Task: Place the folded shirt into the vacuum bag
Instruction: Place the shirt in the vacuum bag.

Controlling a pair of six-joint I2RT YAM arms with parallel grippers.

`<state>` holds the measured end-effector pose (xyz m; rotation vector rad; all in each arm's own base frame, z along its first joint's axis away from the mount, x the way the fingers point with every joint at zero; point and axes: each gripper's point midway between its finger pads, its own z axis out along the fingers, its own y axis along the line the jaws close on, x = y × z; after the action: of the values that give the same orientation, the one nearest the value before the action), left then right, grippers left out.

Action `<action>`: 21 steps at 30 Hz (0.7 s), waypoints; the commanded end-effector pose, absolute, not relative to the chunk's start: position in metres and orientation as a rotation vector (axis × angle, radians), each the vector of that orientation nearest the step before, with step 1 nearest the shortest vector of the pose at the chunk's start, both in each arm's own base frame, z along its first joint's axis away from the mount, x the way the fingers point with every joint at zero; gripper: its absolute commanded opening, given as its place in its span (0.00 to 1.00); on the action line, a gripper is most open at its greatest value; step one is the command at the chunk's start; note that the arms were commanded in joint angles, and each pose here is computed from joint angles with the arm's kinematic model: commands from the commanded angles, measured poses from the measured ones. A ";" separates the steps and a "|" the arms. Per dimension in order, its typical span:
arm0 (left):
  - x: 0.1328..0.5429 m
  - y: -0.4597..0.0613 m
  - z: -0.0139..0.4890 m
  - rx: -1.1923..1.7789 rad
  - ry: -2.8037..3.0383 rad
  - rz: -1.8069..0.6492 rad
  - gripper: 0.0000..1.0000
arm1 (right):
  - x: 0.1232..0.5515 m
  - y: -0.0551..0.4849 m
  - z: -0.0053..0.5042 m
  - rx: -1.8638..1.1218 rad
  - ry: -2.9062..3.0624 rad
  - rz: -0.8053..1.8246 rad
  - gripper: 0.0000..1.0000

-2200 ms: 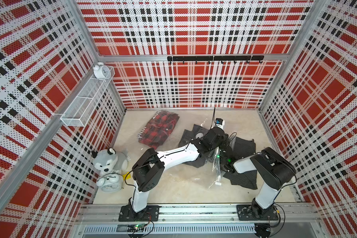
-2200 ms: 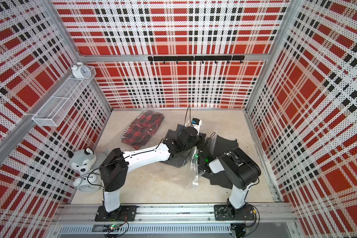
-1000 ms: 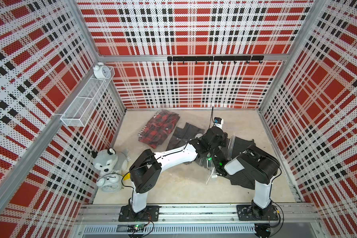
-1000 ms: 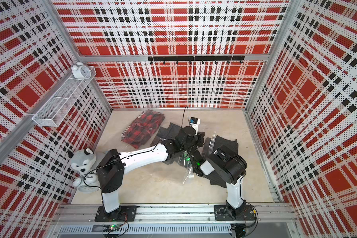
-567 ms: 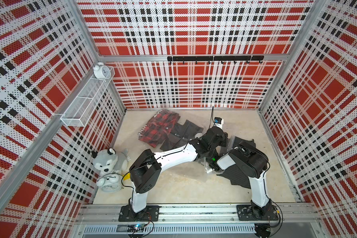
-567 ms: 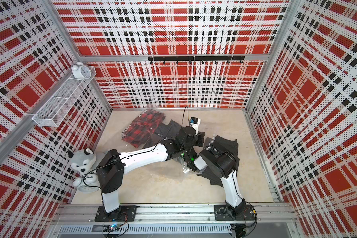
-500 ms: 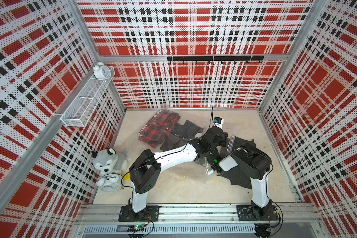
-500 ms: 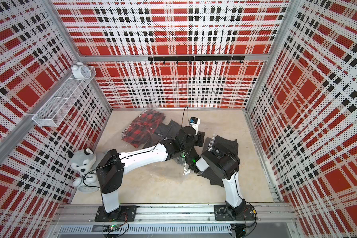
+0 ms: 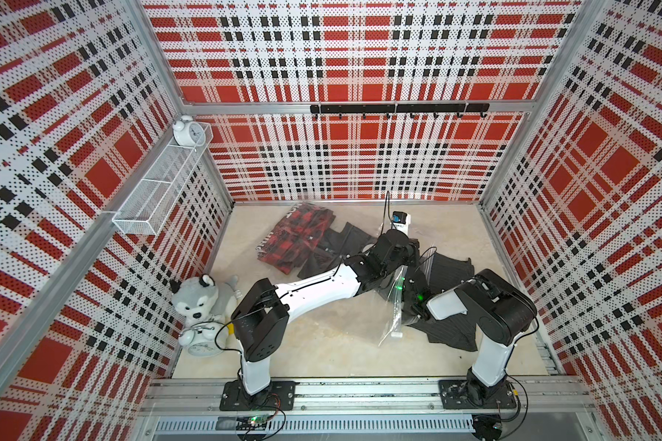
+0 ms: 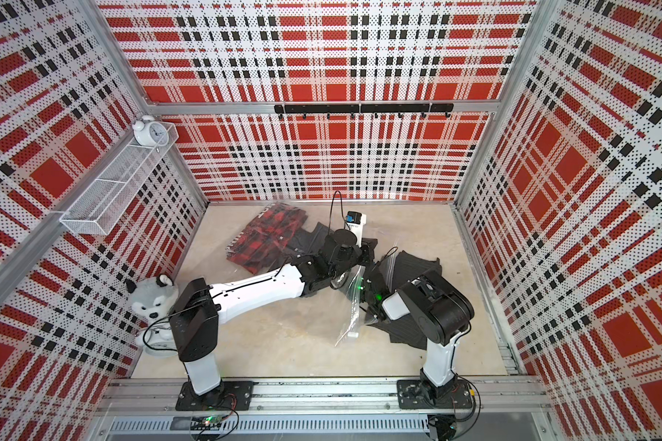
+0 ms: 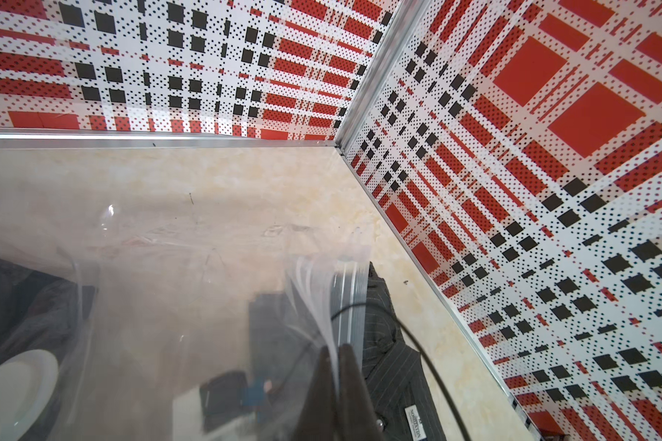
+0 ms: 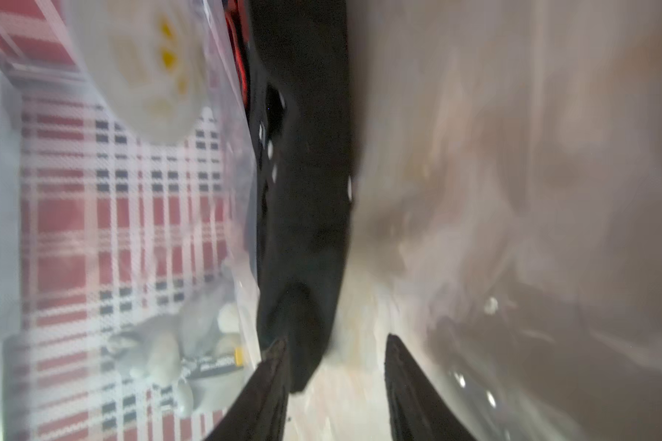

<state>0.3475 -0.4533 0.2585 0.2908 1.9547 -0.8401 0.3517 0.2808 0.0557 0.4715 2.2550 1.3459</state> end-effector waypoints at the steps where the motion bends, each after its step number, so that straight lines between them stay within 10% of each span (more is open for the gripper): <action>1: 0.343 -0.447 0.286 0.285 1.888 -0.873 0.00 | 0.381 0.285 0.051 0.447 2.271 1.247 0.37; 12: 0.352 -0.434 0.282 0.271 1.893 -0.829 0.00 | 0.461 0.340 0.035 0.492 2.209 1.338 0.17; 21: 0.409 -0.395 0.274 0.165 1.849 -0.724 0.00 | 0.432 0.327 0.052 0.422 2.244 1.343 0.40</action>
<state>0.3852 -0.4124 0.2627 0.2107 1.9168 -0.7586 0.4524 0.3346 0.0436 0.4594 2.2073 1.3589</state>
